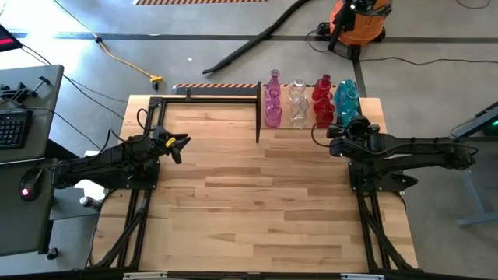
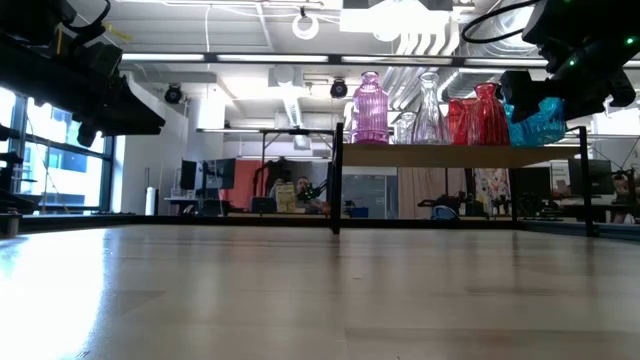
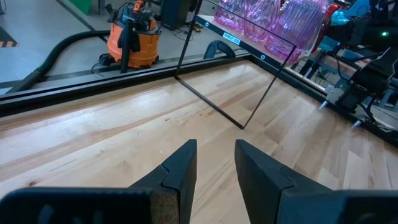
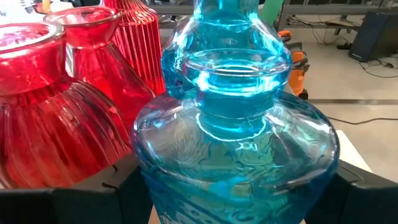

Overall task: Sort vases onto shelf
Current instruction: Put the blue vase on the shelf aligned with the other blue vase

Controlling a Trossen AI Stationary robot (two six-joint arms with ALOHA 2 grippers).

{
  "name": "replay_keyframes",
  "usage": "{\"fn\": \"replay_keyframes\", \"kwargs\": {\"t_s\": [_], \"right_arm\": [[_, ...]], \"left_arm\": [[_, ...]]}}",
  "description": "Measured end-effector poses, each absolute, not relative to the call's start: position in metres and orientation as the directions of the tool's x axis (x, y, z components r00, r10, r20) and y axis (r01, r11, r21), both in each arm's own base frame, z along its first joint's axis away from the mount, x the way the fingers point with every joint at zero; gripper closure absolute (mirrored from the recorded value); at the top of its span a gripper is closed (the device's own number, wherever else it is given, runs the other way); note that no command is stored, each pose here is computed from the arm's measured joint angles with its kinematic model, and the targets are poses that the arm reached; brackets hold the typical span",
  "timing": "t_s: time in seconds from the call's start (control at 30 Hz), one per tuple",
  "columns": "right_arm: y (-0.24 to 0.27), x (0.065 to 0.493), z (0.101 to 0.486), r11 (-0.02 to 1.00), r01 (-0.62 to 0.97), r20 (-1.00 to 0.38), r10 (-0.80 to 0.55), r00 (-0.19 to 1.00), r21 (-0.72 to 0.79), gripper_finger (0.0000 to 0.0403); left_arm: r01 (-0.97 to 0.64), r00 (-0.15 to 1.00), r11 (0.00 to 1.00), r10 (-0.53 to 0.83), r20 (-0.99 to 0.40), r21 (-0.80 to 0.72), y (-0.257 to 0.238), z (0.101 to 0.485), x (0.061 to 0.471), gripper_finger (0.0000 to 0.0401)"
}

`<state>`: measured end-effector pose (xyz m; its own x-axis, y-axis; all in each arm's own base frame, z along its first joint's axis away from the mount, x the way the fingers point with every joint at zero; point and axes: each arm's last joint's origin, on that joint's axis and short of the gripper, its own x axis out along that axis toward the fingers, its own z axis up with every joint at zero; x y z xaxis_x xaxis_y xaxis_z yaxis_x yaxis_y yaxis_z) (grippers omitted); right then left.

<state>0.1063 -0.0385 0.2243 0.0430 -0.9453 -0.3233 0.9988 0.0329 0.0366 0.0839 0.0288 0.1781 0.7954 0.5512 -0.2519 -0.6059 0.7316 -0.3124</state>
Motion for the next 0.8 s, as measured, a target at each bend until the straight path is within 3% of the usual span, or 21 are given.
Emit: {"fn": "replay_keyframes", "kwargs": {"t_s": [0.47,0.8], "right_arm": [[-0.0384,0.1064,0.2244,0.028,0.998,-0.325,-0.945,0.045,0.059,0.0121],[-0.0366,0.1064,0.2273,0.002,0.995,-0.229,-0.973,0.026,0.104,0.0111]], "left_arm": [[-0.606,0.795,0.732,0.551,-0.252,-0.313,0.0288,0.1781,0.0839,0.0300],[-0.606,0.795,0.731,0.551,-0.252,-0.313,0.0288,0.1781,0.0839,0.0300]]}}
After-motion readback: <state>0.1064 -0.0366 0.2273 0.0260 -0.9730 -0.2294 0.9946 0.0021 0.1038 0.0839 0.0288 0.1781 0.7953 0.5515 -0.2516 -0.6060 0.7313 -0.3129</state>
